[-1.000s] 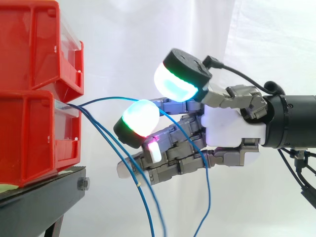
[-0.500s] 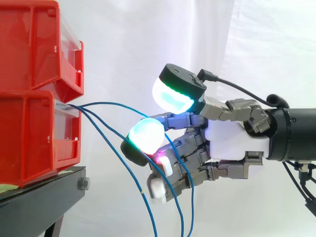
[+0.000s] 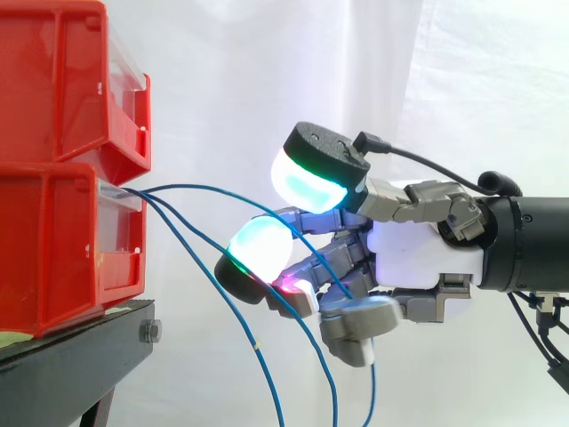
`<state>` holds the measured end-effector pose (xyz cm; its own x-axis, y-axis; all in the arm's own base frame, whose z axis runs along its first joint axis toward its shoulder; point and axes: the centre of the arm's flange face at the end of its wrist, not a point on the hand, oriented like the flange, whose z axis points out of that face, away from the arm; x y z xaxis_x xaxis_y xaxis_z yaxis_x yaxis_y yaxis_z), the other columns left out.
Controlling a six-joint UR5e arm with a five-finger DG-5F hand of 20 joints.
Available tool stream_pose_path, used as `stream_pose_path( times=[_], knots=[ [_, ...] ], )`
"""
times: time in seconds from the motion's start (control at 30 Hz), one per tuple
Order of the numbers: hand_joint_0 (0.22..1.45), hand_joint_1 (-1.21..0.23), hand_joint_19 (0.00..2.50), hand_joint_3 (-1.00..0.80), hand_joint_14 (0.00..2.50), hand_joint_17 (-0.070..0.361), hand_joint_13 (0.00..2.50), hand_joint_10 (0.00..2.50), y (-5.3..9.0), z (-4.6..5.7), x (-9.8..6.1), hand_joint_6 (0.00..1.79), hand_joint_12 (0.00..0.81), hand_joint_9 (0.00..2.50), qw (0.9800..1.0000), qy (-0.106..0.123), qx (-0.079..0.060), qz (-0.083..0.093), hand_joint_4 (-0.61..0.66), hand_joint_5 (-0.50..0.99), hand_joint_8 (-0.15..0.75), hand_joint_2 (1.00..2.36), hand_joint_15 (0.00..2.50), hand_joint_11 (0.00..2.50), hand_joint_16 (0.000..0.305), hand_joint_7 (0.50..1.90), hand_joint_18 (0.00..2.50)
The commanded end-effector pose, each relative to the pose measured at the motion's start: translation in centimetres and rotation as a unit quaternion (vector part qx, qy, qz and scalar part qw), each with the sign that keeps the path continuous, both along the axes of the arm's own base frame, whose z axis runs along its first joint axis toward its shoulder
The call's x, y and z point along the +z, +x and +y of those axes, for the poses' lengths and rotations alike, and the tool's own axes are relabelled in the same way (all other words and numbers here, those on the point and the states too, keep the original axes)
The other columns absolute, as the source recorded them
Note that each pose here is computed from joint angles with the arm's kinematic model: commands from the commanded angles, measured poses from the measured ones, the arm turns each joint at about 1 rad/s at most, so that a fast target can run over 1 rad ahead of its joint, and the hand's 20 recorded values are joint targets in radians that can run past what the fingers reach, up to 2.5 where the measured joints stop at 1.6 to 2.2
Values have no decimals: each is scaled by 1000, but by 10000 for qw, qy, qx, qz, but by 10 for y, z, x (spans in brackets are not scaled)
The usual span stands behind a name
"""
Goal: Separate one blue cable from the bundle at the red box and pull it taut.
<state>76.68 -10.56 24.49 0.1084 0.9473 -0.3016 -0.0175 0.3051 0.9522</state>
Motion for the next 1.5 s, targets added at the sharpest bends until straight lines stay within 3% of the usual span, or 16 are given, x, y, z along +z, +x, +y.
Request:
stream_pose_path(
  times=[0.0, 0.07, 0.1, 0.27, 0.33, 0.37, 0.6, 0.83, 0.93, 1.03, 1.23, 1.47],
  knots=[
    [571, -601, 1231, -500, 886, 93, 1113, 284, 0, 3, -2, 820, 332, 850, 9999, -72, -81, 29, 125, -157, 327, 1000, 1443, 1411, 41, 977, 1145],
    [571, -605, 1280, -500, 1274, 91, 1055, 475, 1, 3, -6, 819, 331, 829, 9999, -80, -97, 38, 126, -157, 320, 1000, 1359, 1396, 40, 979, 1181],
    [571, -605, 1339, -500, 1588, 88, 1010, 610, 2, 4, -7, 820, 334, 812, 9999, -80, -74, 38, 131, -157, 323, 1000, 1310, 1378, 39, 969, 1219],
    [572, -612, 1528, -500, 2271, 84, 858, 1024, 10, 7, -26, 820, 348, 731, 9999, -31, -73, -104, 137, -158, 320, 1000, 1268, 1348, 37, 977, 1267],
    [570, -613, 1609, -500, 2489, 85, 803, 1353, 11, 7, -24, 822, 354, 669, 9998, 11, -55, -177, 142, -161, 318, 1000, 1310, 1295, 38, 968, 1286],
    [568, -612, 1627, -500, 2500, 83, 790, 1490, 11, 7, -24, 824, 357, 651, 9998, 11, -55, -177, 145, -163, 316, 1000, 1315, 1239, 37, 966, 1299],
    [545, -610, 1720, -500, 2500, 88, 736, 1755, 13, -2, -18, 827, 368, 609, 9995, 86, -26, -308, 151, -166, 326, 1000, 1322, 1228, 39, 952, 1334],
    [493, -644, 1731, -500, 2500, 101, 739, 2064, 15, -8, -12, 832, 384, 562, 9992, 91, 129, -371, 174, -166, 348, 1000, 1241, 1136, 45, 935, 1391],
    [518, -559, 1769, -500, 2500, 92, 742, 2198, 18, -12, -4, 840, 371, 560, 9989, 83, 106, -439, 167, -164, 338, 1000, 1259, 1110, 41, 923, 1393],
    [545, -506, 1769, -500, 2500, 85, 759, 2274, 21, -16, 5, 847, 363, 574, 9986, 82, 99, -516, 157, -163, 329, 1000, 1281, 1106, 38, 927, 1413],
    [645, -547, 1806, -500, 2500, 76, 782, 2327, 20, -17, 6, 874, 350, 586, 9991, 33, 101, -405, 148, -162, 312, 1000, 1325, 1148, 34, 980, 1426],
    [644, -677, 1816, -250, 2500, 73, 788, 2377, 20, -15, 6, 915, 355, 581, 9991, 24, 124, -396, 150, -159, 316, 1017, 1333, 1152, 32, 1016, 1427]
  ],
)
